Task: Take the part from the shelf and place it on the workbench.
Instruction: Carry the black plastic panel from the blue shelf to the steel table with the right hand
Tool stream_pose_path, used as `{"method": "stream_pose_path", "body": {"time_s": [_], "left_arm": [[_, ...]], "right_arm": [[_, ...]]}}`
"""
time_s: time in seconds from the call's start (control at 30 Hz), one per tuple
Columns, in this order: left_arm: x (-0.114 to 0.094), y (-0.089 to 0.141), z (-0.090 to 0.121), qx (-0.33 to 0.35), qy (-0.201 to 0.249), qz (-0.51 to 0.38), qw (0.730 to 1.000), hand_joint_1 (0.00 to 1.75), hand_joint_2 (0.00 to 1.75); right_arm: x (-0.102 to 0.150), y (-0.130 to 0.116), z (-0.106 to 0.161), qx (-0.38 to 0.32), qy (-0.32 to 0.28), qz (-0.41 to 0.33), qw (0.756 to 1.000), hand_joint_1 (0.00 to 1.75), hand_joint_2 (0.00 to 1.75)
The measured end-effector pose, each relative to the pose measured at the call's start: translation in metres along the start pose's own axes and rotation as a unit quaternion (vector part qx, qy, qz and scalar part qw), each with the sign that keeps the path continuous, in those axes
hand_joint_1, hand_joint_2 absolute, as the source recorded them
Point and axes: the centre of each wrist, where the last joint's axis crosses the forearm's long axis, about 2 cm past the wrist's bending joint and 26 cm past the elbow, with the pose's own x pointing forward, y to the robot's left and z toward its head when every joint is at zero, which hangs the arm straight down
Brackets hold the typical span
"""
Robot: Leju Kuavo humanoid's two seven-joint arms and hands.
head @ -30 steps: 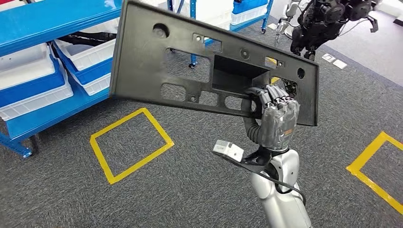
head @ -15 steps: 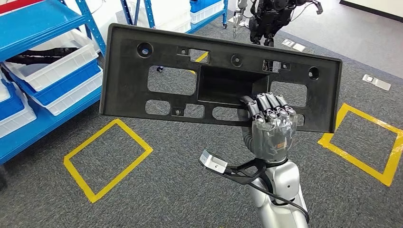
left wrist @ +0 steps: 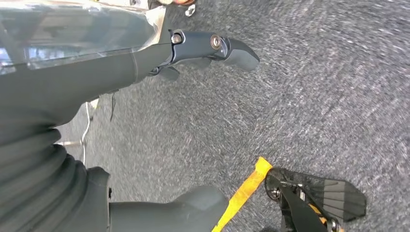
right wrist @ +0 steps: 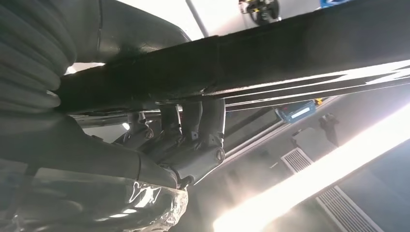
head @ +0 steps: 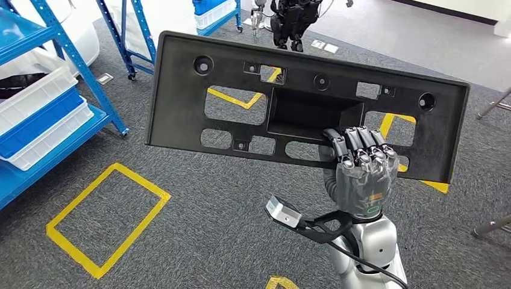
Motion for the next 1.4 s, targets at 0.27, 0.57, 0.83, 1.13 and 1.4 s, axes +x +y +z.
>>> {"method": "stream_pose_path", "body": {"time_s": [0.27, 0.57, 0.83, 1.13, 1.4], "left_arm": [[0.004, 0.001, -0.001, 0.007, 0.0, 0.003, 1.0, 0.0, 1.75], [0.0, 0.002, -0.001, 0.026, 0.02, 0.022, 0.999, 0.0, 1.75], [0.001, 0.0, 0.0, 0.022, 0.015, 0.023, 0.999, 0.0, 1.75], [0.0, 0.001, 0.0, 0.016, 0.013, 0.024, 1.0, 0.0, 1.75], [-0.002, 0.002, 0.0, 0.016, 0.019, 0.032, 0.999, 0.0, 1.75]], "right_arm": [[-0.003, -0.005, 0.004, 0.0, -0.013, 0.007, 1.0, 1.75, 1.75], [-0.002, 0.003, -0.001, 0.002, 0.002, 0.004, 1.0, 1.75, 1.75], [-0.014, 0.007, -0.003, 0.003, -0.026, 0.021, 0.999, 1.75, 1.75], [-0.038, 0.006, 0.01, 0.028, -0.027, 0.057, 0.998, 1.75, 1.75], [-0.046, 0.005, 0.017, 0.037, 0.002, 0.071, 0.997, 1.75, 1.75]]}}
